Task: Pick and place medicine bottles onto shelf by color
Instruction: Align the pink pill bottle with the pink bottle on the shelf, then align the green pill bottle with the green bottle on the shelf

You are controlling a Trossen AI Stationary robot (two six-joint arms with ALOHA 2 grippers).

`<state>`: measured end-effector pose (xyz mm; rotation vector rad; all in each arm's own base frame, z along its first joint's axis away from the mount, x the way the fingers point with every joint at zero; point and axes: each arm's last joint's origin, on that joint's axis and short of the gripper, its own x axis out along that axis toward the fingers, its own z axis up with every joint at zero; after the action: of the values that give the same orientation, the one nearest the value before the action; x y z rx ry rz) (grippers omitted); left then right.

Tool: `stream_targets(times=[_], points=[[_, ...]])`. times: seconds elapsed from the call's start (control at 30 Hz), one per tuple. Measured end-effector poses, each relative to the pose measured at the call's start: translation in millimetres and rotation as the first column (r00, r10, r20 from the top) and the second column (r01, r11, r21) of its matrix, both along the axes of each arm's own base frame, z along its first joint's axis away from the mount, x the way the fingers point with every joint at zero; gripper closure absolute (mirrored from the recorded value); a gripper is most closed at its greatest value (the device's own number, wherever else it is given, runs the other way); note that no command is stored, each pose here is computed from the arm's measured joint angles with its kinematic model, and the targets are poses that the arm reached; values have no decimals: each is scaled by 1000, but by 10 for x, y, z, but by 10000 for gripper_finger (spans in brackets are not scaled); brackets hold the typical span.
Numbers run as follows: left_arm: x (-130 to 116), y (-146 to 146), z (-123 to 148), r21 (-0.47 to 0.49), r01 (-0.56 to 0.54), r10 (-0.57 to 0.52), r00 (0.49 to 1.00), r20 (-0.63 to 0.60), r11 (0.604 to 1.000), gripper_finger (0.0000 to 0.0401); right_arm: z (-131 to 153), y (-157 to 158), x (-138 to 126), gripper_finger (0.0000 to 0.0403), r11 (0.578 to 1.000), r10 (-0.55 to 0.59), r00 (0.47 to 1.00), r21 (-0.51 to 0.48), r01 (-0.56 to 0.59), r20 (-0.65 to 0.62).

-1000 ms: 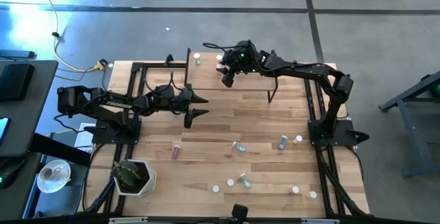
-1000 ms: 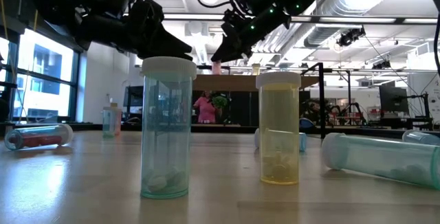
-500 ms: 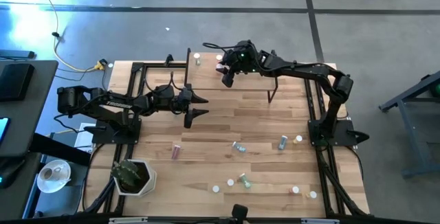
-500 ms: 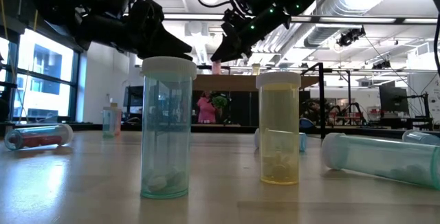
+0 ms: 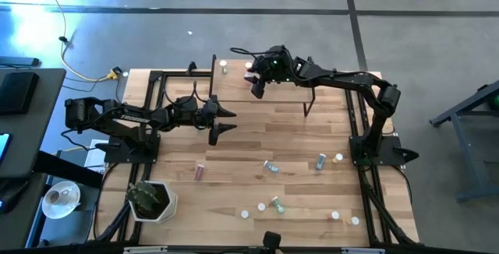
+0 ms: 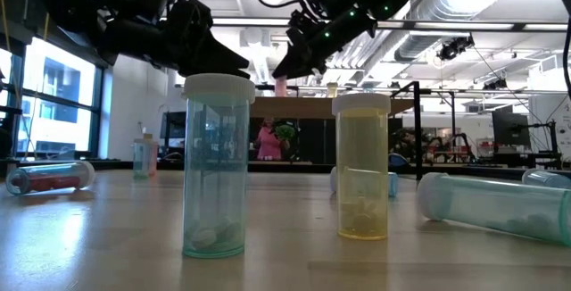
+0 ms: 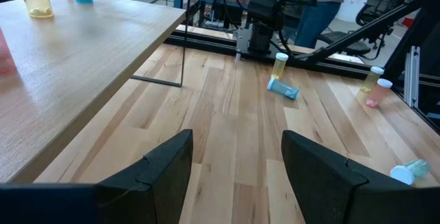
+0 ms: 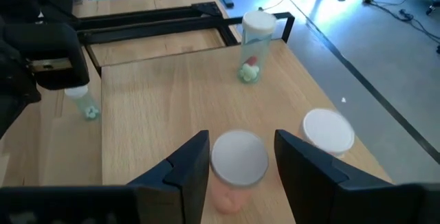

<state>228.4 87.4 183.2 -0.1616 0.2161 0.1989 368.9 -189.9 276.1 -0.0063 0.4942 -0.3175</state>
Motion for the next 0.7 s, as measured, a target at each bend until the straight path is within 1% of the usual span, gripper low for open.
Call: stream_targets(times=[0.37,0.6,0.7], points=[[0,0,0,0,0,0,1000,0,1000,187,39,5,-12,246,1000,0,1000,-13,1,10],[0,0,0,0,0,0,1000,0,1000,187,346,65,-68,246,999,7,998,-41,-4,58],[-1,0,-2,-1,0,0,1000,-2,1000,187,478,117,-108,246,1000,11,1000,-19,-10,28]])
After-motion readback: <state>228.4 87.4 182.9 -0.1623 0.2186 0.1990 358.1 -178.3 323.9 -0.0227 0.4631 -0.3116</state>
